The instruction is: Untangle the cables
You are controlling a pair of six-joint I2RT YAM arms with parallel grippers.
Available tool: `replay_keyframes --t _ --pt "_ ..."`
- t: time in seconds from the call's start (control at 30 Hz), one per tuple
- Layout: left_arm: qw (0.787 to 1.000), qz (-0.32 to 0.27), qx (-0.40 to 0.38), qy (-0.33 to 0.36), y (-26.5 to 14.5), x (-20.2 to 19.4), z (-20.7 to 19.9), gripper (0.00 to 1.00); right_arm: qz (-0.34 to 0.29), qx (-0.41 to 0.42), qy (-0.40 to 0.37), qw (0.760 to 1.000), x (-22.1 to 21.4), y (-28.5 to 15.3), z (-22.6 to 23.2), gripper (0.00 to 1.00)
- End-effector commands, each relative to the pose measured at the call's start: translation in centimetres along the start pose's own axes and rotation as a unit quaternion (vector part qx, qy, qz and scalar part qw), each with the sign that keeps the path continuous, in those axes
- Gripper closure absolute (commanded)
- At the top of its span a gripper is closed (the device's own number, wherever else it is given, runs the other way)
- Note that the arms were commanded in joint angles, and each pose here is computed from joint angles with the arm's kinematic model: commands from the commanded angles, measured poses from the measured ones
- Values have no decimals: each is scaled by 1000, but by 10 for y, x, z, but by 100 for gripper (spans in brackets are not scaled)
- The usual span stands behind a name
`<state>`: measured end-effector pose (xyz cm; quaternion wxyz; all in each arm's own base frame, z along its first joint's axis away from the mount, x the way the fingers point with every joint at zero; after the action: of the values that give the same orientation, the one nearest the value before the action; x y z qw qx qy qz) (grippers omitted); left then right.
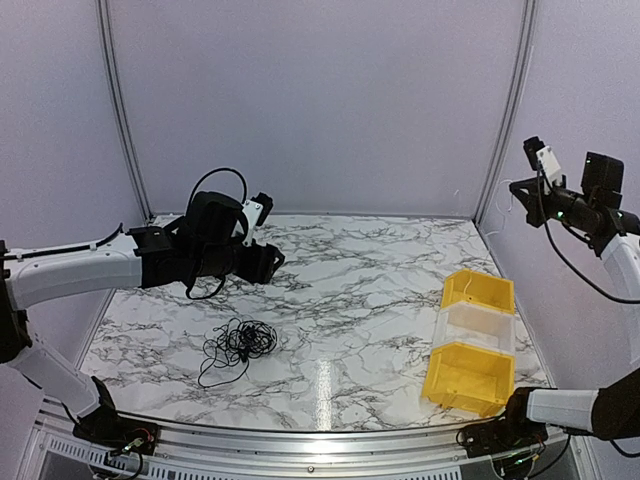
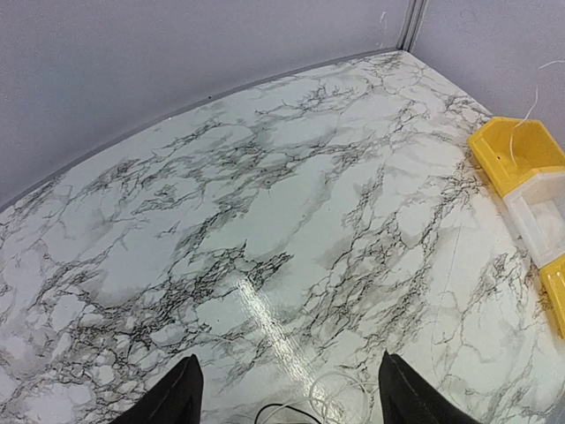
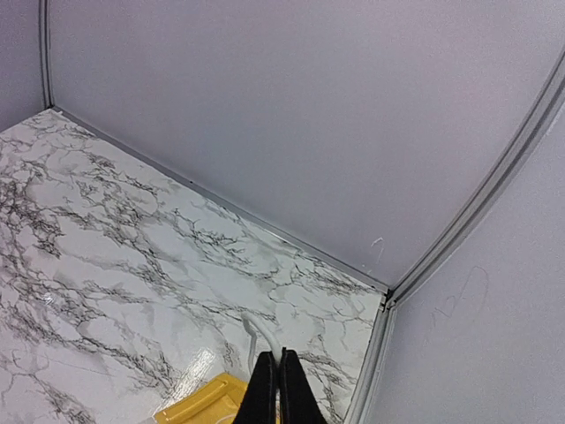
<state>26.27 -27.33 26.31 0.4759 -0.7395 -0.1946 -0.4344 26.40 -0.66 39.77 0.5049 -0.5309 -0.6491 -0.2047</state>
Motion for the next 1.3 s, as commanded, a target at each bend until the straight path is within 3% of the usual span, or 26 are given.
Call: replay_keyframes --t 0.0,0.43,0.73,1.03,1.27 --pt "1000 0 -8 -12 -3 -1 3 29 19 -44 12 999 -12 -10 -10 100" --pt "1000 -3 22 -9 -2 -5 10 27 90 9 31 995 -77 -3 30 100" --pt "999 35 35 -14 21 -16 16 27 141 46 37 988 -116 13 44 100" --pt "995 39 42 -86 24 -7 46 27 94 138 63 984 -86 -12 67 100" --pt "994 36 49 -88 23 -6 51 27 92 129 76 984 -90 -12 69 100"
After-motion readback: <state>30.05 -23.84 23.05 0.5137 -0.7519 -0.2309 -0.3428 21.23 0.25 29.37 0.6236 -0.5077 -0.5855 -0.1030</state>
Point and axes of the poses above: each gripper's point midway between its finger pads, its own y axis out along the fingers, its own z axis along the line the jaws close on, x = y × z, the point moved 8 cm from there along -y, back along the fingers, and after that the axes turned 9 degrees about -y, right-handed, at the moved point
